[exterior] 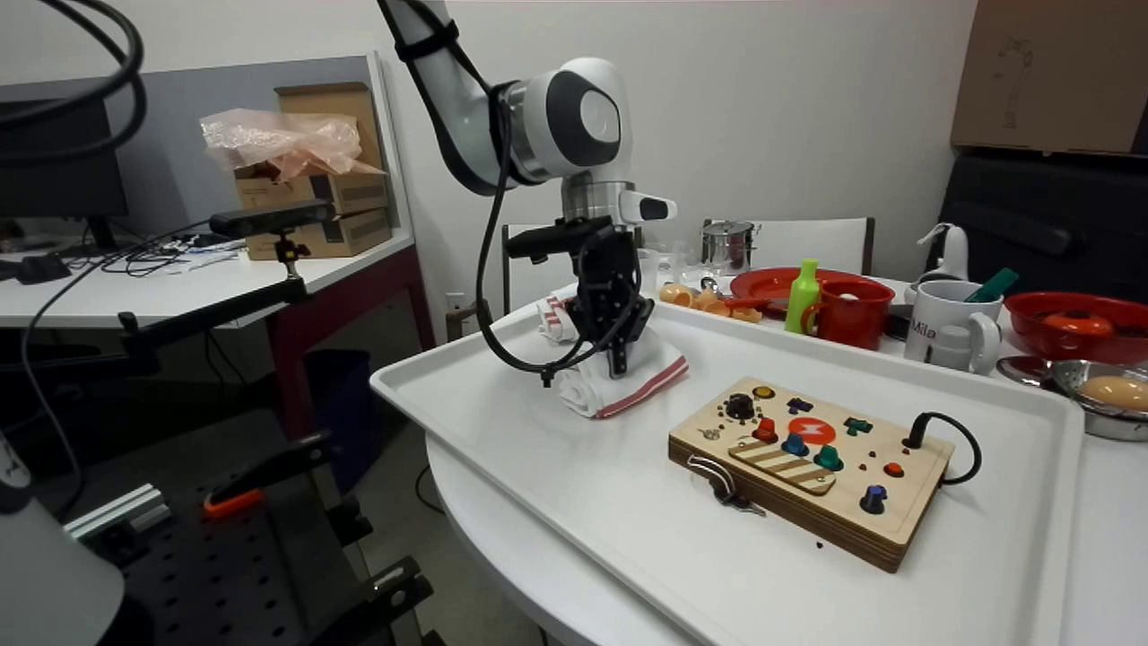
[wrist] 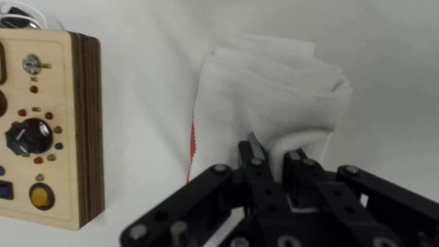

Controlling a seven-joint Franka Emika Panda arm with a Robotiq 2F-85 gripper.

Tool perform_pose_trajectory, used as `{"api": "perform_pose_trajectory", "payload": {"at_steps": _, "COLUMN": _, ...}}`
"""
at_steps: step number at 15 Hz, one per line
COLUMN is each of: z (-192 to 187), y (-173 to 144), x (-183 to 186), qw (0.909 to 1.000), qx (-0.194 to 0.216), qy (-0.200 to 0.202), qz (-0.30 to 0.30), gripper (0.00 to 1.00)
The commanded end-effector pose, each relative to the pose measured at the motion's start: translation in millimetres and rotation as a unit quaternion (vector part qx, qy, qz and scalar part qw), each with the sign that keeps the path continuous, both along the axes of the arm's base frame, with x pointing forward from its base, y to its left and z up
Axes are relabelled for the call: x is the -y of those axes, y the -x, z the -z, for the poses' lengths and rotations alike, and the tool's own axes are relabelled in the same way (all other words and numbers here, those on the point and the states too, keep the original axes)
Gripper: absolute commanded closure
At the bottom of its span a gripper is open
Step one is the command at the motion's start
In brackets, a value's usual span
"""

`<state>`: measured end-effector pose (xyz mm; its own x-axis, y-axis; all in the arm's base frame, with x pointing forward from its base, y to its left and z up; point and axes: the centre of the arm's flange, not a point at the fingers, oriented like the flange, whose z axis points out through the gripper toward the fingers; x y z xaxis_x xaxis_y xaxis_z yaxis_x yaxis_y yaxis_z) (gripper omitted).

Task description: Use the white towel to wipe the table

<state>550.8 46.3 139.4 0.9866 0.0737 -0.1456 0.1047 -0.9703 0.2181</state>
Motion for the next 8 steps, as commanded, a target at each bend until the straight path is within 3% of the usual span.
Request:
{"api": "perform_pose_trajectory", "payload": {"at_steps": 1, "z": 4, "y": 11, "x": 24, "qw": 0.9997, "qx": 0.001, "qy": 0.014, "qz": 0.021, "gripper": 0.97}}
{"api": "perform_pose_trajectory", "payload": {"at_steps": 8, "z": 0, "y": -2, "x": 2, "qw": 0.9999, "qx": 0.007, "qy": 0.012, "qz": 0.0, "gripper": 0.97}}
